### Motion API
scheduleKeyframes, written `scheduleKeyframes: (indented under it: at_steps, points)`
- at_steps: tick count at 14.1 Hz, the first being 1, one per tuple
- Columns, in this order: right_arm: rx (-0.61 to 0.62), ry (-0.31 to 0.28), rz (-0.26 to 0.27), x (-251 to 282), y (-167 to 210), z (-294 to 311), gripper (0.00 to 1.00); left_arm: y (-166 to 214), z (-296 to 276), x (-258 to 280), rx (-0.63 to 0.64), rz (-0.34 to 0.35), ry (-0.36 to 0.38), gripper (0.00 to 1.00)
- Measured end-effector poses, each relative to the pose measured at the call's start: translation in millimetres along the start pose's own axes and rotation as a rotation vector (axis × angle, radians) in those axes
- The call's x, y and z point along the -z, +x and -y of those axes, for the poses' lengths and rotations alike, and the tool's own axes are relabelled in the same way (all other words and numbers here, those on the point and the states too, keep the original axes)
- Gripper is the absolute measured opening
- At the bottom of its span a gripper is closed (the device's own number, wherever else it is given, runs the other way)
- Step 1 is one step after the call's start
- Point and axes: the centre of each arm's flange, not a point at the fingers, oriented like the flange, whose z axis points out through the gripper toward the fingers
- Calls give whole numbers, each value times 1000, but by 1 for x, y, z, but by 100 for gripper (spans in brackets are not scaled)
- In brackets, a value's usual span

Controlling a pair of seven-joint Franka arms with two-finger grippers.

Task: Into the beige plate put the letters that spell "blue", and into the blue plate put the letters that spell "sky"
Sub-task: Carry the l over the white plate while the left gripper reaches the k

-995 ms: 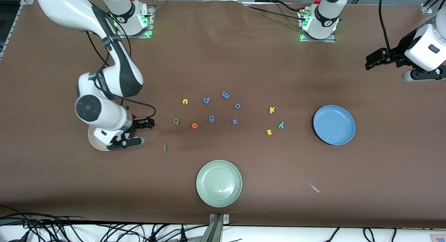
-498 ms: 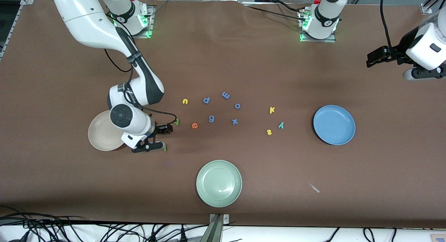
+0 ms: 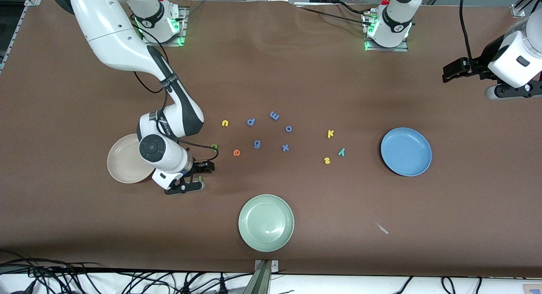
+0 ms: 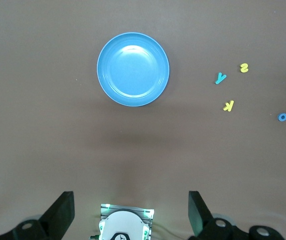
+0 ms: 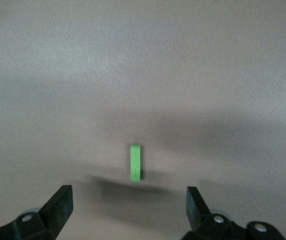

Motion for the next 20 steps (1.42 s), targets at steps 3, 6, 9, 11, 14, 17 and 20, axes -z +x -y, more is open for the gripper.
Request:
scheduleKeyframes:
  at_steps: [3, 6, 9, 11, 14, 17, 20]
  points:
    - [-2, 2, -1, -9, 3, 0, 97, -1, -9, -1, -16, 3, 4, 100]
    - [-19, 0, 8, -18, 2, -1, 62, 4, -16, -12, -28, -5, 3, 100]
    - [-35, -1, -1, -14, 5, -3, 30, 20, -36, -48, -57, -55, -4, 100]
    - [-36, -1, -2, -14, 5, -3, 9, 24, -62, -79, -100, -82, -2, 100]
    - [-36, 1, -11, -14, 6, -2, 9, 28, -91, -125, -141, -126, -14, 100]
    - [-47, -11, -25, 1, 13, -12, 9, 27, -110, -180, -132, -179, -60, 100]
    - [-86, -65, 39, 25, 12, -49, 9, 14, -139, -241, -119, -210, -71, 100]
